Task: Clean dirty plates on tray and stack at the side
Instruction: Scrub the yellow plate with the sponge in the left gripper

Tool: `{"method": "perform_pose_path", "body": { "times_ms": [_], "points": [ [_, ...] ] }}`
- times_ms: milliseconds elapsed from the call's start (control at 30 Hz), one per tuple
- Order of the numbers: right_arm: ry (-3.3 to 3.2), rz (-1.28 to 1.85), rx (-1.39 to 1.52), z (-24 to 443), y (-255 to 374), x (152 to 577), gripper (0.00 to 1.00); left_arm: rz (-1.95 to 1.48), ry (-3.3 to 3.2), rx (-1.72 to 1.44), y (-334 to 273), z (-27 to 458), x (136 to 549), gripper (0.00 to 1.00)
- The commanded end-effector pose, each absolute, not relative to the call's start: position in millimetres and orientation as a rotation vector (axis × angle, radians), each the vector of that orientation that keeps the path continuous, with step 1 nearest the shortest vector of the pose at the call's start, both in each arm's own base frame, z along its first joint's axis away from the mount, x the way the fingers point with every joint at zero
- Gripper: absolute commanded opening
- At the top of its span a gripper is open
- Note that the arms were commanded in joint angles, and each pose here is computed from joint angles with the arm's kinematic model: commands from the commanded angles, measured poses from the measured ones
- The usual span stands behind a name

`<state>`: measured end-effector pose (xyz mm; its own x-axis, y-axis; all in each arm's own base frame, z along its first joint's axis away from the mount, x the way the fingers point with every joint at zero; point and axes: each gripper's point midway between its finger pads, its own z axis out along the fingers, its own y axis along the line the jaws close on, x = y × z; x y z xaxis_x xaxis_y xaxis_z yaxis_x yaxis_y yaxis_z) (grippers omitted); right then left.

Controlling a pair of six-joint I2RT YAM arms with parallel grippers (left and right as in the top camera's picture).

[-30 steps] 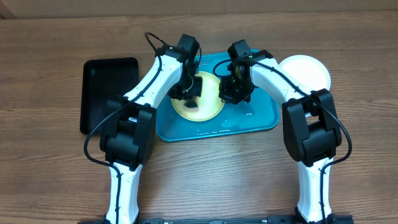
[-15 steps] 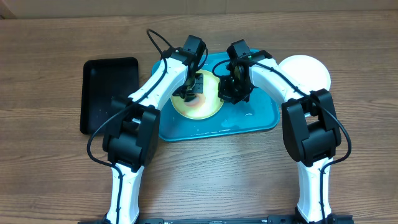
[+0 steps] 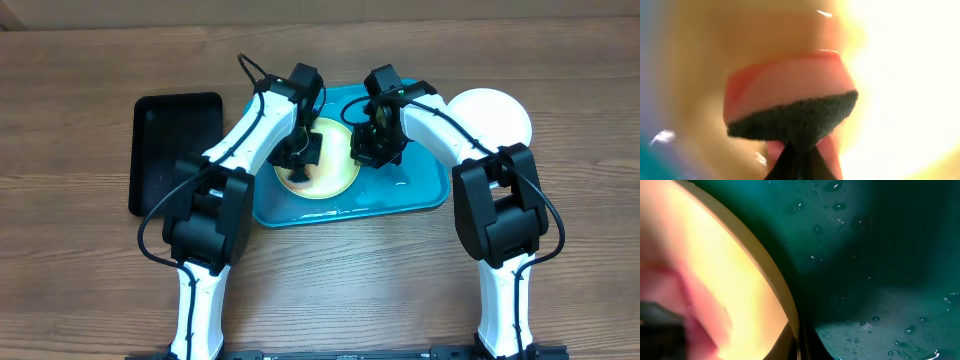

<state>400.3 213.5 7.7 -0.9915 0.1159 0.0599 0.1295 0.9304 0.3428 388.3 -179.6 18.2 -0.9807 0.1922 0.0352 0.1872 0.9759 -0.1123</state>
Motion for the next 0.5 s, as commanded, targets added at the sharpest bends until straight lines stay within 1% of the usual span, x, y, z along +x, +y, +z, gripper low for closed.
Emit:
{"method": "perform_pose_path", "body": {
  "times_ms": [0, 133, 200, 333, 400, 467],
  "points": [
    [-3.046, -0.492, -0.203, 1.3, 207.9, 393.9, 0.04, 0.607, -2.933, -0.568, -233.4, 25.0, 368.2, 0.04],
    [-3.038, -0.484, -0.204, 1.1, 207.1, 391.6, 0.04, 0.616, -3.056, -0.459, -238.4, 24.3, 396.6, 0.04],
    [-3.037, -0.483, -0.204, 1.1, 207.0, 391.4, 0.04, 0.514, -3.179, -0.353, -229.9, 21.4, 420.8, 0.04],
    [-3.035, -0.482, -0.205, 1.1, 206.8, 391.0, 0.04, 0.147, -3.386, -0.085, -192.5, 19.1, 457.0, 0.04],
    [-3.034, -0.48, -0.205, 1.0, 206.7, 390.6, 0.04, -0.074, -3.421, 0.068, -167.6, 19.7, 461.2, 0.04],
    [-3.034, -0.479, -0.205, 1.0, 206.6, 390.5, 0.04, -0.275, -3.4, 0.208, -144.0, 20.5, 454.6, 0.04]
  ]
}}
